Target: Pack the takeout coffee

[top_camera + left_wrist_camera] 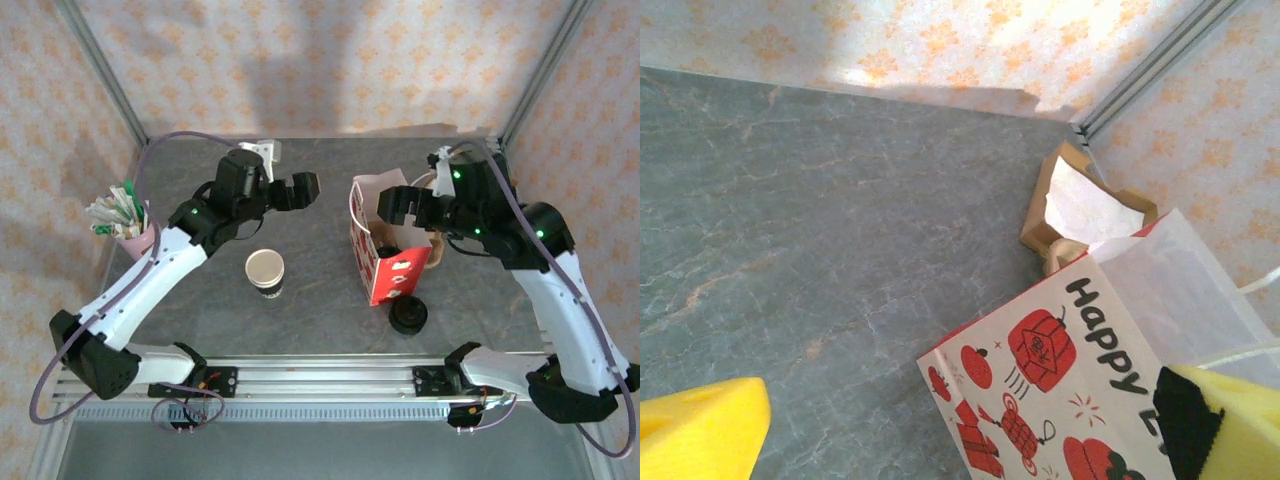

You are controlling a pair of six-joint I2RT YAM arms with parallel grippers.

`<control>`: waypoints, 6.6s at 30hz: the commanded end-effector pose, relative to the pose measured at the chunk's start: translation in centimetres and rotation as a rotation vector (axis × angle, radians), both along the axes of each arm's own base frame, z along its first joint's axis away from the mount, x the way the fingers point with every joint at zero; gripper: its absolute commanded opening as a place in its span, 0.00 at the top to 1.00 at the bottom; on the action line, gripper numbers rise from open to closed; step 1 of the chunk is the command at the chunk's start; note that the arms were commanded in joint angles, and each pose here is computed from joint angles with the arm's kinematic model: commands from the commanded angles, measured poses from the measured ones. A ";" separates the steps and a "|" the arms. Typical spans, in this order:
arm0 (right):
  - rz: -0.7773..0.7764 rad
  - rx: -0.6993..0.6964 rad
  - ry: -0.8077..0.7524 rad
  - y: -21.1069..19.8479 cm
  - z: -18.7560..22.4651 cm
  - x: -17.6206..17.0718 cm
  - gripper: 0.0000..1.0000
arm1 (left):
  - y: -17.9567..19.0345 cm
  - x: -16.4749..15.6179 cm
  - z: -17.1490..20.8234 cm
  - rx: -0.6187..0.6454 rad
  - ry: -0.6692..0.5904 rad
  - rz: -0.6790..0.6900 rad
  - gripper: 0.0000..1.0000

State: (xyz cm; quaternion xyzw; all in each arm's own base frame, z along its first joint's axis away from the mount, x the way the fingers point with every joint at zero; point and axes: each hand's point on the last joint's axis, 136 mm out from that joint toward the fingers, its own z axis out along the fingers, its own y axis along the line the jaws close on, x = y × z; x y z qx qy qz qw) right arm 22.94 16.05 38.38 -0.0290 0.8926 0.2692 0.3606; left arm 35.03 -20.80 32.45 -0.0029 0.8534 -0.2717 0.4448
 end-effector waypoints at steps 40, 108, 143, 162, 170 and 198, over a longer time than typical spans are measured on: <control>-0.310 -0.096 -0.404 -9.5 1.3 -2.2 0.00 | 8.3 -3.6 -0.6 0.227 0.023 0.264 0.00; -0.109 -0.119 -0.087 -3.9 -3.8 5.0 0.10 | 38.2 1.7 -8.4 0.641 0.749 0.841 0.75; -0.057 0.029 -0.074 -2.0 -2.1 3.7 0.01 | 31.3 -5.1 8.7 0.381 0.234 0.768 1.00; -0.371 -0.052 -0.176 -8.8 -0.6 1.8 0.01 | 17.6 -5.7 20.5 -0.127 -0.207 0.272 1.00; -0.664 -0.208 -0.156 -14.7 -2.9 0.7 0.01 | 9.8 -4.2 22.5 -0.166 -0.249 0.043 1.00; -0.850 -0.346 -0.092 -18.8 -7.1 -1.7 0.01 | -12.7 -3.1 15.0 0.023 -0.090 -0.387 1.00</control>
